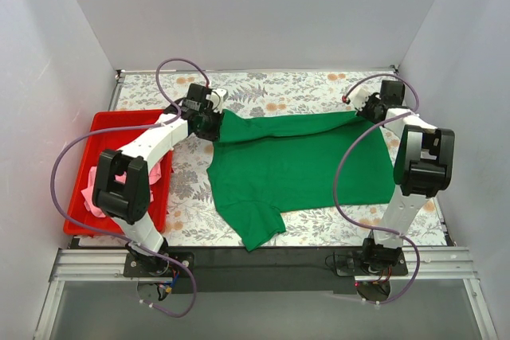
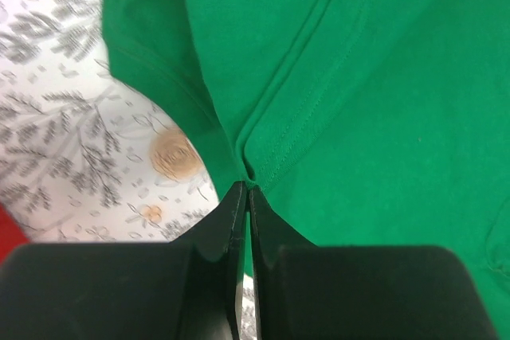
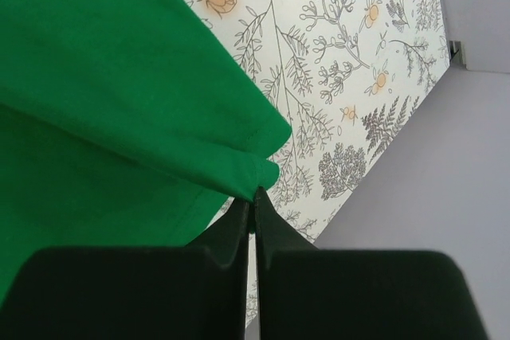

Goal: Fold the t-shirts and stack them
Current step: Fold the tshirt

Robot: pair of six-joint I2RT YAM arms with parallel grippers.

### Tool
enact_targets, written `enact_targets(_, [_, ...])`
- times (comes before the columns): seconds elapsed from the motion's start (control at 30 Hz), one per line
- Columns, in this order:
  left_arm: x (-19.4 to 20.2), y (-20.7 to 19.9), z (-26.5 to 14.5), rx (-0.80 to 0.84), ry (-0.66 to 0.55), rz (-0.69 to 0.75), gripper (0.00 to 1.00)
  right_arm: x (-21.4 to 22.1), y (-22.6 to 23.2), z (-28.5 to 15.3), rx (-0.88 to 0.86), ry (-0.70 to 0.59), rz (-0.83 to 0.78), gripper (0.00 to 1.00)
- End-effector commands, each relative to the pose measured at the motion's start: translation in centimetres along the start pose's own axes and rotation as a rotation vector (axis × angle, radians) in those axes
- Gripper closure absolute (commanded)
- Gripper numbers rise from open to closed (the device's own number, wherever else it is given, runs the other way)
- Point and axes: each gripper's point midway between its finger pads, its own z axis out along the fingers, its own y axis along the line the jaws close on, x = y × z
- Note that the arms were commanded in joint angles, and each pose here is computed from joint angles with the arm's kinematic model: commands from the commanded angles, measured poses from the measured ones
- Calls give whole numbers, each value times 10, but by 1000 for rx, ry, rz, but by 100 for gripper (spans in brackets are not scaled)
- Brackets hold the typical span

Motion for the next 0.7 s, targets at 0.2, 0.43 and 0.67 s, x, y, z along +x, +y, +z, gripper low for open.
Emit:
enact_targets(0.2, [29,-21,-23,31,55,-46,100,-5,-12,-25,38,-33,-63,99])
enact_targets(0.43, [49,-35,-19,74,106,-17,100,3,-4,-19,19,-7,-62,99])
enact_targets(0.67, [57,-46,-13,107,146,-9,100,5,-3,-18,16,3,-71,99])
